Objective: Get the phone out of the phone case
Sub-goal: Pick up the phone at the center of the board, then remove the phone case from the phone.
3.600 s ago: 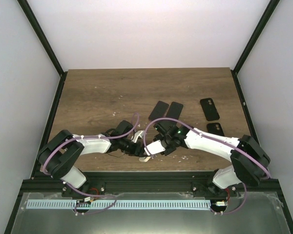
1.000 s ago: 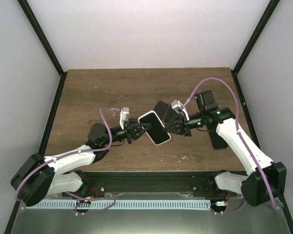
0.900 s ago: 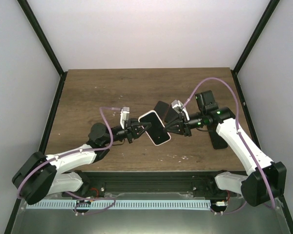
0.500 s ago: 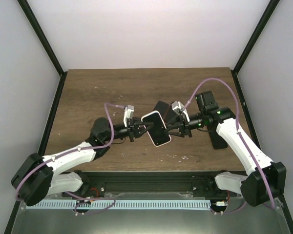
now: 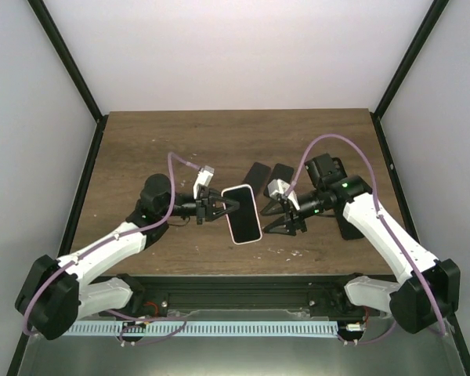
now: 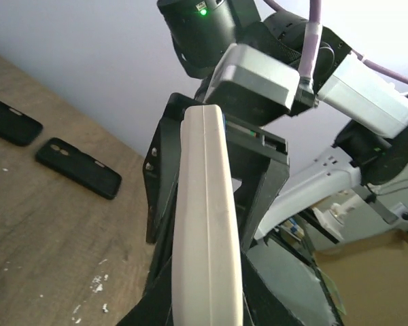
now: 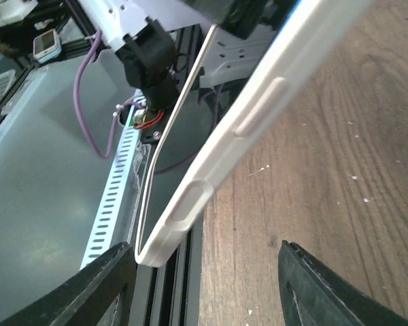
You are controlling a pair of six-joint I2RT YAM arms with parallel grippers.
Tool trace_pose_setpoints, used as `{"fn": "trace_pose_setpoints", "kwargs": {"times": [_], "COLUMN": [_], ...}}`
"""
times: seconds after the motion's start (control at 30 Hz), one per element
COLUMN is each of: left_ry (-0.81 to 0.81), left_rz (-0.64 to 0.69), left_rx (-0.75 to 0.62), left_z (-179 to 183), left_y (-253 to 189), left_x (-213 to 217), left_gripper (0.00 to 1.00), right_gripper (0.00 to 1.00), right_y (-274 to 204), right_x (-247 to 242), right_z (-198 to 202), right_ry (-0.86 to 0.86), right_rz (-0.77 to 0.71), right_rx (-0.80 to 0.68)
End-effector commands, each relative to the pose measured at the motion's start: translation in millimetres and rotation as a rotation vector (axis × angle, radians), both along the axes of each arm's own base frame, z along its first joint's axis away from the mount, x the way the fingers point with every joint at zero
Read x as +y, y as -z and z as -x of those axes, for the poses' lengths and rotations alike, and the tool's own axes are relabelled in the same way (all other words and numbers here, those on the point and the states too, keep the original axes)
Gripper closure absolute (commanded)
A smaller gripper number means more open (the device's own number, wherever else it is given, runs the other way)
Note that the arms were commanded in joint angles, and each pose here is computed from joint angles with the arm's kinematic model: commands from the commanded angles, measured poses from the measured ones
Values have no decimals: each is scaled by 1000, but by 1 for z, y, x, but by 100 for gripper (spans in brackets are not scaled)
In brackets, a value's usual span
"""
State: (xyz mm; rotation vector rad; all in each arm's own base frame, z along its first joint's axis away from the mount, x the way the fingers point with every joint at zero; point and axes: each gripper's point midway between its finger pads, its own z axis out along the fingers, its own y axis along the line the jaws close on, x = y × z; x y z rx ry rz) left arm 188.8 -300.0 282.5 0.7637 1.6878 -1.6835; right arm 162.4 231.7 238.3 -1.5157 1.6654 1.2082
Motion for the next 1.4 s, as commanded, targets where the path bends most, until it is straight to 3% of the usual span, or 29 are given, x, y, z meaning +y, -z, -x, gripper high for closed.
{"fn": "trace_pose_setpoints", "kwargs": {"times": [0.0,0.67,1.17,1.37], "left_ry": [125,129,162,213], "left_rz": [52,47,44,36], "left_rx": [-47,-43,7,60], "left_z": [17,14,11,13], "left_y": [-28,-30,-26,-26], "left_x": [-2,-1,-4,-8], "left_gripper": [100,100,100,100], "right_gripper": [42,43,68,70], "right_y": [3,10,13,18], "right_x": [7,19,25,28], "right_z": [15,50,46,45], "right_ry": [-59,-182,-195,-235], "right_rz": [43,90,99,119], "right_rx": [-87,-119,-226,-339]}}
